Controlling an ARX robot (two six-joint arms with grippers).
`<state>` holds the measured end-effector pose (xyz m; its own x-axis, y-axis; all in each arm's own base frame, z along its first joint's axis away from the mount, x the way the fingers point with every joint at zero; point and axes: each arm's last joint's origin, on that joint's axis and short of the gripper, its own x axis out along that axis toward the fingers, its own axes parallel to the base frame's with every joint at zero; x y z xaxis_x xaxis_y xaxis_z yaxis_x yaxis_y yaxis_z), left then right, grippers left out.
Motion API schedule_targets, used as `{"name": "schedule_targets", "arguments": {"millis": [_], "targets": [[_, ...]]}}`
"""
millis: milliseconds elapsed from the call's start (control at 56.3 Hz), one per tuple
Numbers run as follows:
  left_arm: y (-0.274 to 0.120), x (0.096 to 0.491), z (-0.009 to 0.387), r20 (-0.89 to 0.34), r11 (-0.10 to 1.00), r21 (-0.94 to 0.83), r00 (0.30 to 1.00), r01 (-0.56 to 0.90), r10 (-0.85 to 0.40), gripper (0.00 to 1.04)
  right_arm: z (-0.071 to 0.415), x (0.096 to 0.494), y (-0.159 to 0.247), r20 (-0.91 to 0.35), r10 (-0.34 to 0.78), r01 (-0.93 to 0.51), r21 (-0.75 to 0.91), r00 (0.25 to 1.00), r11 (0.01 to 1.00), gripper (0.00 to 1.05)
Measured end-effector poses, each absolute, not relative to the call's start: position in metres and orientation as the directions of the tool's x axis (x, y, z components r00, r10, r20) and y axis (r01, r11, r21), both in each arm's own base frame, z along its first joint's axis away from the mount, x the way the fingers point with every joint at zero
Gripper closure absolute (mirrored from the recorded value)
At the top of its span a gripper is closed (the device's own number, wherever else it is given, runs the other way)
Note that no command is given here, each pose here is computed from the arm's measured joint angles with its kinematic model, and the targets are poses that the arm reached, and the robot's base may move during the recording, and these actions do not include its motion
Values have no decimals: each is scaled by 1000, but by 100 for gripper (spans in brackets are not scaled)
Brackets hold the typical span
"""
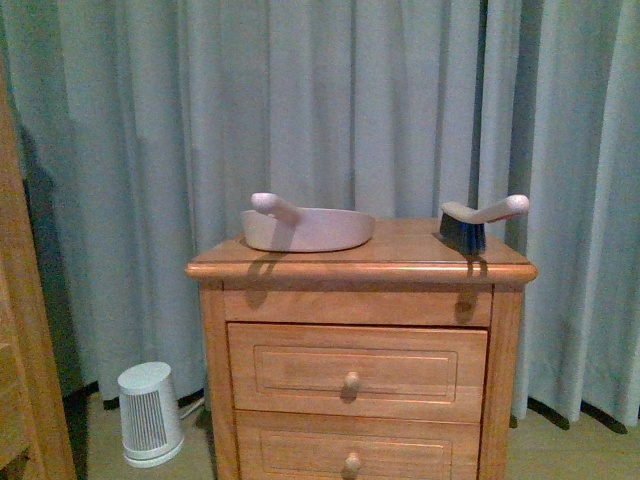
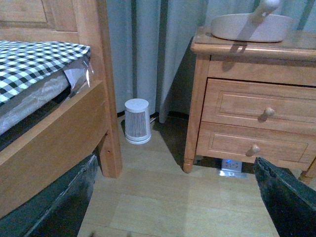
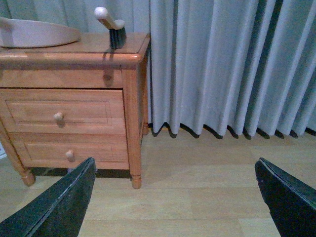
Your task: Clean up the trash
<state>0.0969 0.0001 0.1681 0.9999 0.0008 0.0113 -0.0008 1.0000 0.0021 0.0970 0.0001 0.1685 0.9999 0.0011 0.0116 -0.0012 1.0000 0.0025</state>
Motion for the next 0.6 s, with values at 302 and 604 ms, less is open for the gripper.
{"name": "schedule_targets", "arguments": {"millis": [302, 604], "targets": [[0, 97, 168, 11, 1000, 2, 1000, -1, 1, 8, 168, 97, 0, 12, 1, -1, 2, 1000, 1000, 7], [0, 97, 168, 11, 1000, 2, 1000, -1, 1, 8, 168, 97, 0, 12, 1, -1, 2, 1000, 1000, 7]]}}
